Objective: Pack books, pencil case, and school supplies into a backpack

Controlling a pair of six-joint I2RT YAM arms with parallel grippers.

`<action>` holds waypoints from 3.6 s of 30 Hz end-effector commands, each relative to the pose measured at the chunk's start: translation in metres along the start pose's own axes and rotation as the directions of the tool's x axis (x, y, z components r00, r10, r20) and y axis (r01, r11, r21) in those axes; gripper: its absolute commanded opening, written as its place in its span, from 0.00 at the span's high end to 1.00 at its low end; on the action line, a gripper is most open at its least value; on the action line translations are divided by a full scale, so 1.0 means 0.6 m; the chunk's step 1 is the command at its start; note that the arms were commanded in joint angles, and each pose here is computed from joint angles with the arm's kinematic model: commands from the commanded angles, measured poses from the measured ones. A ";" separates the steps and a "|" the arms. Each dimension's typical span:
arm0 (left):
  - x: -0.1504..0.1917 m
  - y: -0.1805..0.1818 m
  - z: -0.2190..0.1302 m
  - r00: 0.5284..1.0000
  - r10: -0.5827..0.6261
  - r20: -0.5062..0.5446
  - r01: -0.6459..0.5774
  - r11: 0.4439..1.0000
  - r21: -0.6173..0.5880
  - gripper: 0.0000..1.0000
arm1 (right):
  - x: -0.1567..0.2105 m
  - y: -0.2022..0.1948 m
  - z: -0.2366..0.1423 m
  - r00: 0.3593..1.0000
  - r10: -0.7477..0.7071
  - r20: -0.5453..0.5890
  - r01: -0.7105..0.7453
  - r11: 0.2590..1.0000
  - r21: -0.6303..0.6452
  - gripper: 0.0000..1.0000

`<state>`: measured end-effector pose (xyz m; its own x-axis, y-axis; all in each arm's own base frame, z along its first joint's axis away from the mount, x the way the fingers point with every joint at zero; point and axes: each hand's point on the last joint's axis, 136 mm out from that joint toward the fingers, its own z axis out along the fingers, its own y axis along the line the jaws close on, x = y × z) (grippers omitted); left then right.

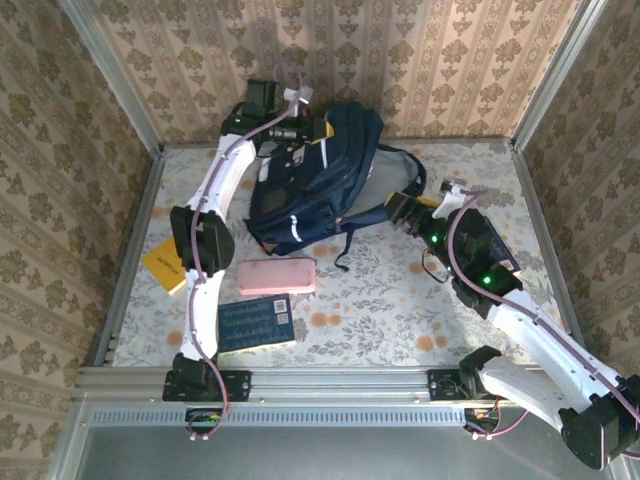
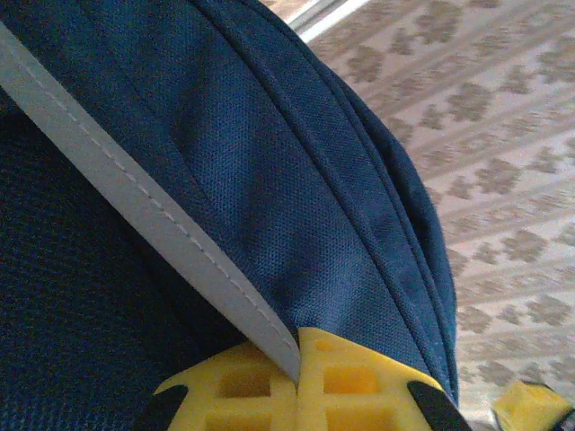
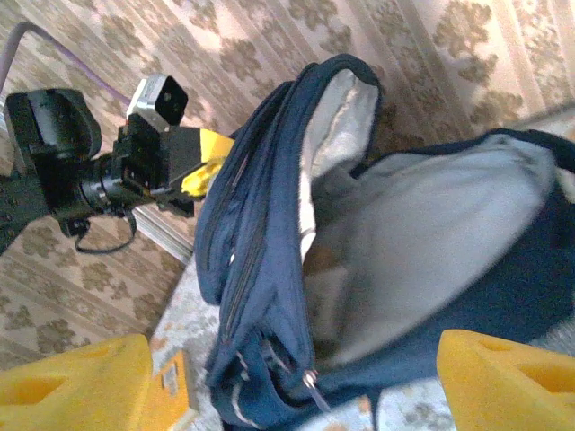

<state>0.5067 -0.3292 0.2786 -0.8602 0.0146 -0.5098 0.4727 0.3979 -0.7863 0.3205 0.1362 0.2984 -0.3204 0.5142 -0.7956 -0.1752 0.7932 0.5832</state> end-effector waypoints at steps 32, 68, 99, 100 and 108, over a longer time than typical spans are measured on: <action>0.535 0.247 -0.328 0.644 -0.621 0.446 0.750 0.395 -0.531 0.41 | 0.435 0.110 0.194 0.471 -0.488 -0.735 0.278 0.873 -0.402 0.16; 0.512 0.173 -0.041 0.770 -0.638 0.011 0.581 0.693 -0.427 0.42 | 0.472 -0.117 0.092 0.413 -0.288 -0.864 0.453 0.888 -0.080 0.20; 0.609 0.101 0.040 0.686 -0.622 -0.378 0.478 0.777 -0.410 0.44 | 0.516 -0.033 0.033 0.362 -0.013 -0.932 -0.174 0.981 -0.081 0.21; 0.608 0.099 0.041 0.689 -0.618 -0.379 0.477 0.780 -0.406 0.44 | 0.514 -0.023 0.034 0.359 -0.013 -0.933 -0.198 0.976 -0.090 0.21; 0.601 0.090 0.038 0.696 -0.614 -0.372 0.490 0.785 -0.379 0.45 | 0.474 0.014 0.038 0.401 0.036 -0.915 -0.318 0.942 -0.103 0.27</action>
<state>0.2335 -0.3146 0.0413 -0.9661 0.0780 0.2462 -0.1242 0.6956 -0.7076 0.2599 0.2696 0.0399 -0.9866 -0.0302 -0.1602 -0.1348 0.7040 0.6973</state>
